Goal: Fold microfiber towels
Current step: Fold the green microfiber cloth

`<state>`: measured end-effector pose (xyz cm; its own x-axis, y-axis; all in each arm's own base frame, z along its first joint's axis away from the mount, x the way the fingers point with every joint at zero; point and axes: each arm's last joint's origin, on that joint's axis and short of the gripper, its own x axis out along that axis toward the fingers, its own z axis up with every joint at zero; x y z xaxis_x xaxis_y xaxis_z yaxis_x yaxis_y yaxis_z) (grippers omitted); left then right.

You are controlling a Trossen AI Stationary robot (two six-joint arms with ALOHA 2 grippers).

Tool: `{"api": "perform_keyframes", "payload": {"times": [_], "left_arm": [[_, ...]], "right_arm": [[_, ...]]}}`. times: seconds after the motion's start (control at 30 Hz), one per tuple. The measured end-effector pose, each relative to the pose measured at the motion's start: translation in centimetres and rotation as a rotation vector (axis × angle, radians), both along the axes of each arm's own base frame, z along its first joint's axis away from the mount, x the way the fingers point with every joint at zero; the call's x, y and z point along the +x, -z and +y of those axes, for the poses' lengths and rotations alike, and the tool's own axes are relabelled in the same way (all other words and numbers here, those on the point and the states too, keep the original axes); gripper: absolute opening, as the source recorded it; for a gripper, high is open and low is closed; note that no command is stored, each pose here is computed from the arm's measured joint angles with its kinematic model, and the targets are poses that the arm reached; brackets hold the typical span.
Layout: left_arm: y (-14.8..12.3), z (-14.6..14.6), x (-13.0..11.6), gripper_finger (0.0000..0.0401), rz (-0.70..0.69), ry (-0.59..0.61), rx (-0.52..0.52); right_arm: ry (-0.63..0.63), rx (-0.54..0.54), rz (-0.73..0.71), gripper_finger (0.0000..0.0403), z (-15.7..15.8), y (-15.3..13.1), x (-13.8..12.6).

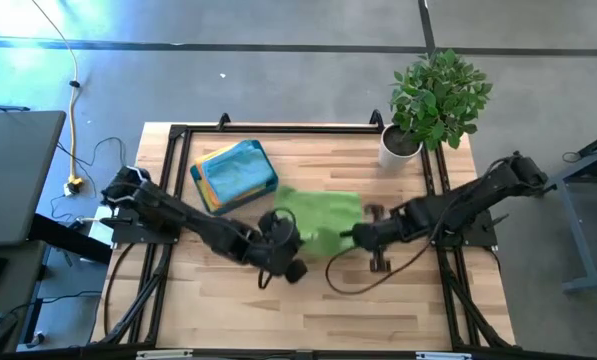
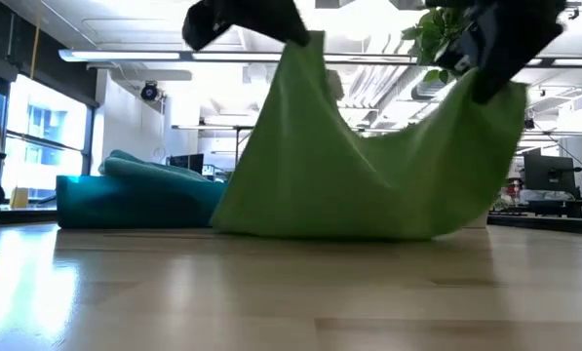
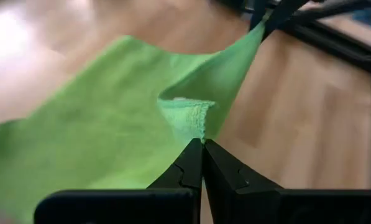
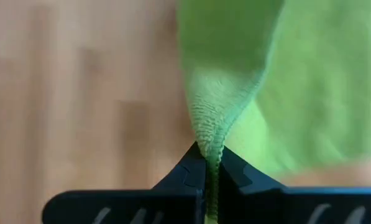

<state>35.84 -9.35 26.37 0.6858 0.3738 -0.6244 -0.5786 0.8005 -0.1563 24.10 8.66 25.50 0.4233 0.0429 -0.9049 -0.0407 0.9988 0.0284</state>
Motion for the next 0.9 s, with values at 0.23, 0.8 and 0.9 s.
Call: {"api": "perform_keyframes", "payload": {"times": [0.23,0.8,0.9], "left_arm": [[3.2,-4.4,0.1,0.0,-0.002,0.043,-0.173],[3.2,-5.5,0.9,0.0,-0.039,0.12,-0.418],[1.4,-4.2,0.9,0.0,-0.096,0.092,-0.342]], "right_arm": [[-0.106,0.233,-0.077,0.0,2.8,2.8,-0.3],[-0.225,0.488,-0.035,0.0,3.9,2.7,-0.2],[-0.195,0.353,0.001,0.0,3.0,0.5,-0.1]]}}
